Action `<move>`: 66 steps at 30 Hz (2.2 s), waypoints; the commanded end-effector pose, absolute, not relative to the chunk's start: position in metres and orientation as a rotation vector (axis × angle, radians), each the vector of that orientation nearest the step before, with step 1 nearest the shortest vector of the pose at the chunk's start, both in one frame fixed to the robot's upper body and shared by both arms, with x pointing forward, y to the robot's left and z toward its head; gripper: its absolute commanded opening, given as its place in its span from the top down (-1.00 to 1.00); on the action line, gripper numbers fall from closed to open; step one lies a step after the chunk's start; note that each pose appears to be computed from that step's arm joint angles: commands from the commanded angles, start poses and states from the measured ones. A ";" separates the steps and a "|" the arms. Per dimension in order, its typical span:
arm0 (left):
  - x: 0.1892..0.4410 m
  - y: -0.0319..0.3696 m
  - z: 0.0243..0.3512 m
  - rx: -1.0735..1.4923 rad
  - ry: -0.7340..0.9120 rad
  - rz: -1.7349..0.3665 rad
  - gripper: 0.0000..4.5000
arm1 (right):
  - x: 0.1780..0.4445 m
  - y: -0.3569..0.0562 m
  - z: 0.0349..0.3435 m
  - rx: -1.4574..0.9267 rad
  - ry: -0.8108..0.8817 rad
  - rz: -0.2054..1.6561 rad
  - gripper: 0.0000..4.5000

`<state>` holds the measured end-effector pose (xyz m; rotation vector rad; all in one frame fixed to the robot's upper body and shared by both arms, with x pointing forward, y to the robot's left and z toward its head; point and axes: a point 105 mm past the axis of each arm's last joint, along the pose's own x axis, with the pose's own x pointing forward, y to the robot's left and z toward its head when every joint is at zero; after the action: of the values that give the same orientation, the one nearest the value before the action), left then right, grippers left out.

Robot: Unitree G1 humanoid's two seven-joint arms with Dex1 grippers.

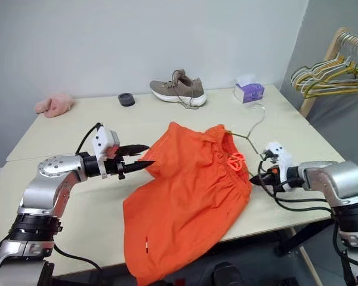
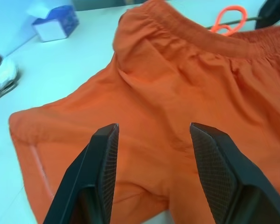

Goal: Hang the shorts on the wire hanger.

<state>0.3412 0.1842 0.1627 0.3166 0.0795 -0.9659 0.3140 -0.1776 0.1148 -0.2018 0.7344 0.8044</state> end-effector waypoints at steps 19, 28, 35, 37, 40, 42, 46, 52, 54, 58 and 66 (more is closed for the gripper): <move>0.337 0.165 0.183 0.663 0.075 -1.276 -1.00 | 0.307 -0.123 0.151 -0.949 0.309 1.021 1.00; 0.344 0.152 0.163 0.693 0.086 -1.301 -1.00 | 0.300 -0.106 0.162 -1.001 0.229 1.087 1.00; 0.340 0.140 0.155 0.674 0.088 -1.347 -1.00 | 0.296 -0.094 0.169 -1.014 0.188 1.125 1.00; 0.338 0.138 0.155 0.661 0.086 -1.355 -0.82 | 0.296 -0.094 0.169 -1.024 0.186 1.129 1.00; 0.337 0.137 0.156 0.649 0.084 -1.357 -0.48 | 0.296 -0.093 0.169 -1.032 0.186 1.133 1.00; 0.336 0.136 0.156 0.644 0.084 -1.360 -0.20 | 0.296 -0.093 0.167 -1.054 0.188 1.138 1.00; 0.333 0.134 0.157 0.640 0.083 -1.368 0.35 | 0.295 -0.095 0.162 -1.085 0.202 1.144 1.00; 0.326 0.129 0.154 0.627 0.093 -1.392 0.99 | 0.295 -0.090 0.158 -1.125 0.186 1.162 1.00; 0.325 0.129 0.153 0.622 0.101 -1.397 0.99 | 0.293 -0.089 0.156 -1.163 0.180 1.194 1.00; 0.324 0.131 0.151 0.618 0.119 -1.395 0.99 | 0.296 -0.091 0.157 -1.184 0.150 1.182 1.00; 0.326 0.149 0.141 0.620 0.188 -1.326 1.00 | 0.307 -0.162 0.150 -1.155 0.345 0.997 -0.10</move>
<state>0.3232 0.1469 0.1293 0.6051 0.2282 -1.3574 0.3059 -0.1573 0.1373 -1.1671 0.3654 1.0306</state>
